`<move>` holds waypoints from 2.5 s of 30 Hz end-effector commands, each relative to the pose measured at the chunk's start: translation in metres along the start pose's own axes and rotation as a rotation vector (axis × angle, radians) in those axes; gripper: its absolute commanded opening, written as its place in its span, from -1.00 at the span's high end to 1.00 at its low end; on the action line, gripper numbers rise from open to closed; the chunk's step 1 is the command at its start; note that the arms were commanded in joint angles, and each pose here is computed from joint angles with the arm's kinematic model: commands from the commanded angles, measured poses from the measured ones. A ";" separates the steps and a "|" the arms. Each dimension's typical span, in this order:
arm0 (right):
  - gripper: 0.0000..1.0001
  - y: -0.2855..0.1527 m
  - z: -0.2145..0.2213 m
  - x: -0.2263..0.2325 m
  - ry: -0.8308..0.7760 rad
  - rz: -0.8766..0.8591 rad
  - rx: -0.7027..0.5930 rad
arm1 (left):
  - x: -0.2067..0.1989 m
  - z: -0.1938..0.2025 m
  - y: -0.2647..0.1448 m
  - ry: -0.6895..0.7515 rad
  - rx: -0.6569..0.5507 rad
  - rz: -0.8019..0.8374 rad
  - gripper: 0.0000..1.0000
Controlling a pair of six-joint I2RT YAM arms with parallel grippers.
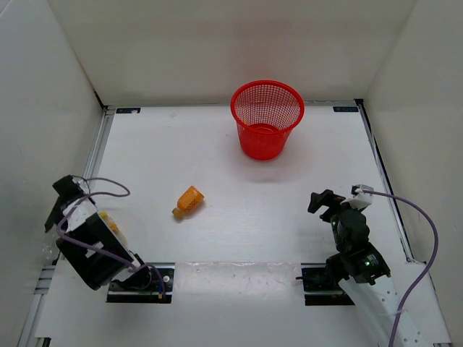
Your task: Put the plastic bottles in the bin
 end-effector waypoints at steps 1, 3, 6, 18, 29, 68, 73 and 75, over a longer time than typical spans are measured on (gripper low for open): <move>-1.00 -0.001 -0.025 0.011 0.023 -0.040 -0.052 | 0.028 -0.042 -0.041 -0.149 -0.190 0.039 0.79; -1.00 0.001 -0.025 0.014 0.017 -0.046 -0.037 | 0.040 -0.063 -0.063 -0.193 -0.272 0.056 0.79; -1.00 0.001 -0.031 0.018 0.015 -0.064 -0.030 | 0.046 -0.082 -0.088 -0.222 -0.341 0.091 0.79; -1.00 -0.027 -0.097 0.128 -0.011 -0.688 -0.059 | 0.012 -0.154 -0.317 -0.031 -0.832 0.871 0.79; -1.00 -0.054 -0.235 0.281 0.010 -1.322 -0.281 | -0.063 -0.089 -0.469 0.496 -1.164 1.392 0.79; 0.82 -0.001 -0.219 0.392 0.292 -1.453 -0.057 | -0.096 -0.113 -0.463 0.492 -1.023 1.309 -0.88; 0.88 0.035 -0.220 0.359 0.203 -1.075 -0.070 | -0.071 -0.129 -0.451 0.324 -1.059 1.120 -1.00; 0.90 0.053 -0.250 0.339 0.099 -0.848 -0.198 | -0.050 -0.137 -0.435 0.193 -1.060 0.993 -1.00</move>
Point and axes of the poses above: each gripper's point midway between its finger pads, its own y axis out along the fingers, its own x axis along the line the jaws close on, z = x × y, the point moved 2 cm from there along -y, back along the fingers, and after that the axes turned 10 degrees about -y, right-handed, at the moved point
